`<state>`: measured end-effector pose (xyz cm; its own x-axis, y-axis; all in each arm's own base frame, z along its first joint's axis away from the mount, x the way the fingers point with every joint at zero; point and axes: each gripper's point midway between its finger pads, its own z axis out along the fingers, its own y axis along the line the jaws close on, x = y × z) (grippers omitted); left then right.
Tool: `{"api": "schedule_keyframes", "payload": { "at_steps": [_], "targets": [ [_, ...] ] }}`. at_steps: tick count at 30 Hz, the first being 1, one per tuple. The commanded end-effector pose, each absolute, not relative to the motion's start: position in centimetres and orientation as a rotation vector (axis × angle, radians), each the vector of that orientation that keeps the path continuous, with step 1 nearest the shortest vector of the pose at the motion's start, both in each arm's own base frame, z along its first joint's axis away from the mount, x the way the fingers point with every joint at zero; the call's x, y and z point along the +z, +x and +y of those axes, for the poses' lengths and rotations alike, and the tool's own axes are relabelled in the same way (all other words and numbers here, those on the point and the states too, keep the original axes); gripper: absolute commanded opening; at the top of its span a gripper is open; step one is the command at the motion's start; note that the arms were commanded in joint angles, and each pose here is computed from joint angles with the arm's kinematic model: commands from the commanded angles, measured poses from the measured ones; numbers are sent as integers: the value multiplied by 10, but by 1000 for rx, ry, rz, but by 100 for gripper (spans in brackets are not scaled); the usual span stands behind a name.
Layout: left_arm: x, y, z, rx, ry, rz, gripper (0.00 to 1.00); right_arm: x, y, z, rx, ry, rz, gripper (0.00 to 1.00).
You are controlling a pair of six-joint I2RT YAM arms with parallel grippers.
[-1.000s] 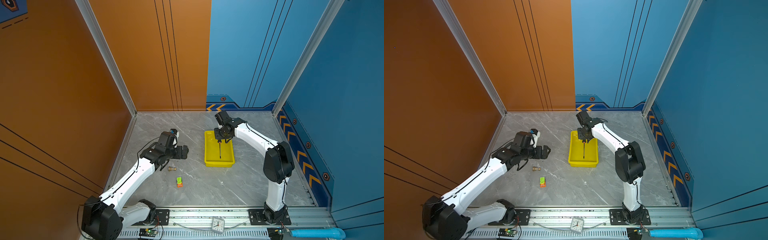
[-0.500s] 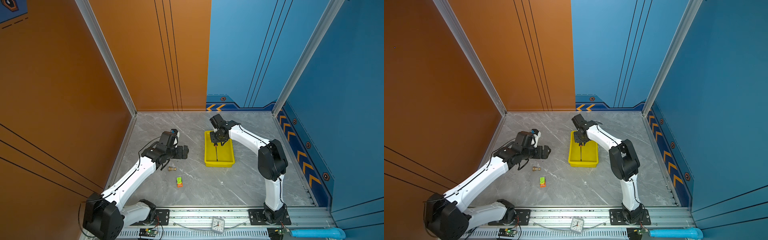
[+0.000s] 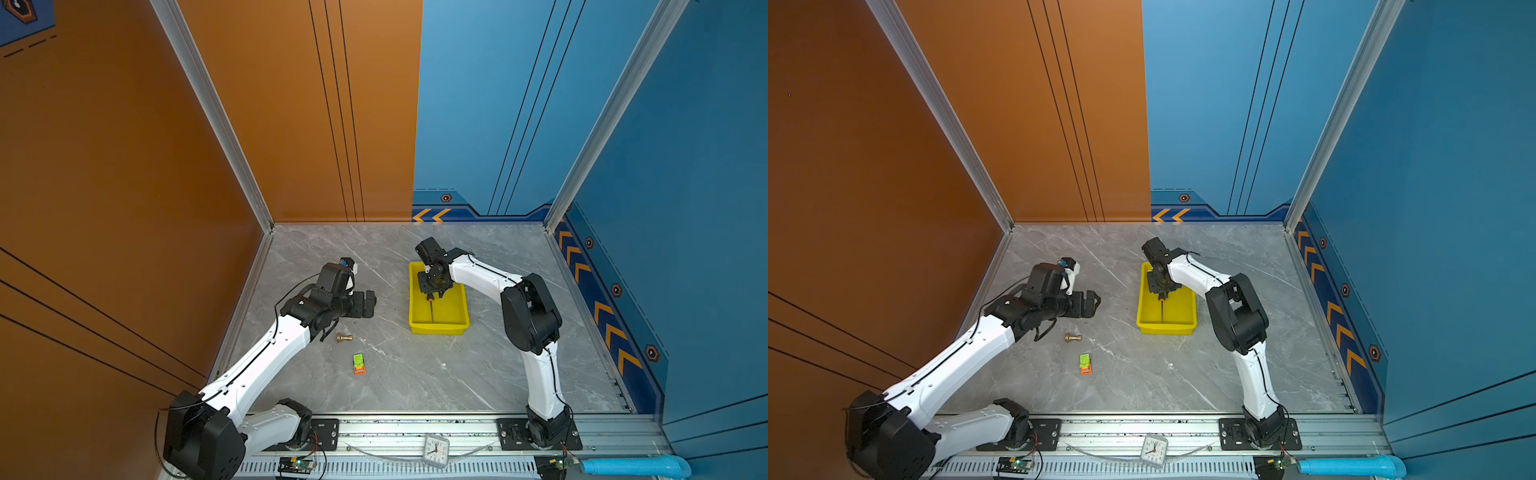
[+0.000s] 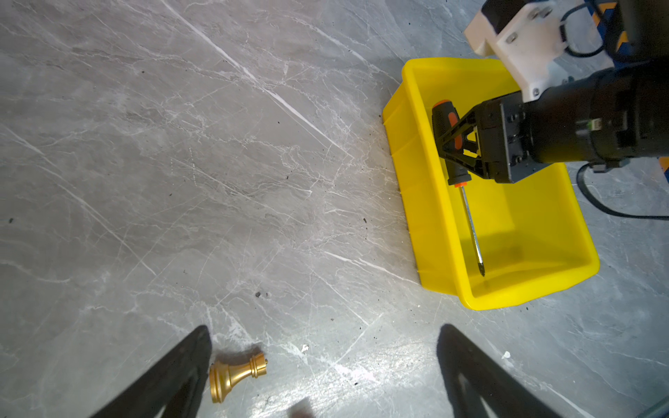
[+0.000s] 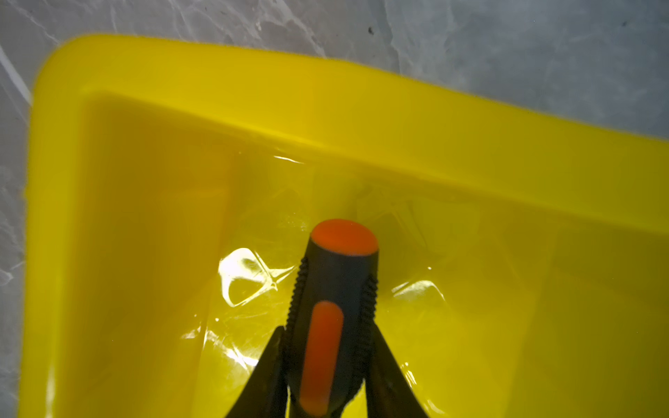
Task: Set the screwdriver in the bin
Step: 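Lower the screwdriver into the yellow bin and open the right gripper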
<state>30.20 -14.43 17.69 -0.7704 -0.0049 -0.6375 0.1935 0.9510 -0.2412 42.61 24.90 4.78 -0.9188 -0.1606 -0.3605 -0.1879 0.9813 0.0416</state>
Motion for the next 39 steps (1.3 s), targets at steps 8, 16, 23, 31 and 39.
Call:
{"api": "schedule_keyframes", "payload": {
  "at_steps": [8,16,23,31,39],
  "targets": [
    [171,293,-135,-349,100,2429,98,34,424,248,104,-221,2766,11],
    [166,290,-131,-331,83,2434,98,33,425,247,93,-211,2758,29],
    [168,292,-130,-321,80,2429,98,50,429,245,88,-205,2718,40],
    [167,294,-125,-293,95,2427,98,98,432,244,107,-191,2626,50],
    [171,300,-99,-194,26,2397,98,170,412,228,64,-210,2507,60]
  ]
}}
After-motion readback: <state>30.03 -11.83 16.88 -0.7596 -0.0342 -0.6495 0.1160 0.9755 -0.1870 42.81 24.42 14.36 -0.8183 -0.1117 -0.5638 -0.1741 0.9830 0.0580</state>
